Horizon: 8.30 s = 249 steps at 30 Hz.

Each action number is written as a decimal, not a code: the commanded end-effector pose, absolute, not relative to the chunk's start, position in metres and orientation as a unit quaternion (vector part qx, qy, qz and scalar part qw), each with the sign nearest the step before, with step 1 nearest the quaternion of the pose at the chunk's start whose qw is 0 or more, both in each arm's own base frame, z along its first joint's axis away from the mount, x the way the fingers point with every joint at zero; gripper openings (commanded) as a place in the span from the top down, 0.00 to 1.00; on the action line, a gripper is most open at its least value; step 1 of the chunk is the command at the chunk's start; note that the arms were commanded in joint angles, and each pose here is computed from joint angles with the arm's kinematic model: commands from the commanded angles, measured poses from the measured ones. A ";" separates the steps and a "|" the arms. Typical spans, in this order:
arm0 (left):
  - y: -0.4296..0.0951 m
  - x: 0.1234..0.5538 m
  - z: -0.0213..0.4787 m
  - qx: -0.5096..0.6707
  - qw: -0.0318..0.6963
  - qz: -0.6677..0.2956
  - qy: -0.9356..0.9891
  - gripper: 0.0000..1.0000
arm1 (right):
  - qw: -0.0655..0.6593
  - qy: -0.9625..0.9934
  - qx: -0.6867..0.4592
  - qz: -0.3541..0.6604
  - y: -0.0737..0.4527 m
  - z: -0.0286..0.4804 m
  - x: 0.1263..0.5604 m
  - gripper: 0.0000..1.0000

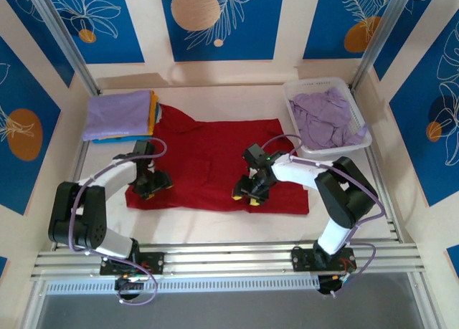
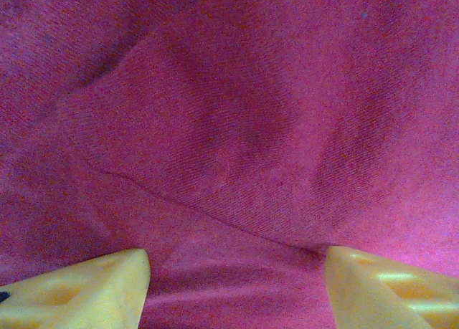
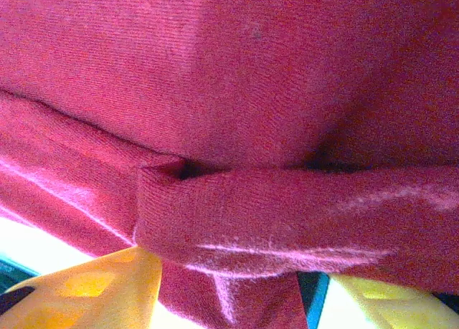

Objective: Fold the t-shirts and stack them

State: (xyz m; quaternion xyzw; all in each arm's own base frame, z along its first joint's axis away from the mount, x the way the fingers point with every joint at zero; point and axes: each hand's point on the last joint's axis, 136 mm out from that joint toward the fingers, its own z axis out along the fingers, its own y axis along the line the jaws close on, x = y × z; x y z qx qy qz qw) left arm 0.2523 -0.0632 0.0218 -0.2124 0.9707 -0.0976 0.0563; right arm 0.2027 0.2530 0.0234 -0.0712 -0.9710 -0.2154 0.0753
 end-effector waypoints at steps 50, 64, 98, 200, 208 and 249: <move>-0.121 0.477 0.061 -0.226 0.135 -0.187 0.946 0.50 | -0.111 -0.985 -0.078 -0.108 0.162 0.113 0.396 0.51; -0.138 0.500 0.039 -0.236 0.132 -0.211 0.939 0.68 | -0.115 -0.985 -0.078 -0.104 0.154 0.112 0.416 0.52; -0.139 0.507 0.084 -0.199 0.161 -0.200 0.946 1.00 | -0.121 -0.991 0.041 0.031 0.148 0.049 0.483 0.60; -0.107 0.248 0.119 -0.126 0.138 -0.113 0.976 0.59 | -0.058 -0.996 0.027 0.061 0.097 0.118 0.268 0.62; -0.102 0.291 0.131 -0.111 0.148 -0.115 0.976 0.53 | -0.086 -0.995 0.023 -0.051 0.156 0.120 0.277 0.61; -0.108 0.423 0.071 -0.016 0.094 -0.011 0.995 0.86 | -0.041 -0.994 0.055 -0.091 0.210 0.103 0.290 0.63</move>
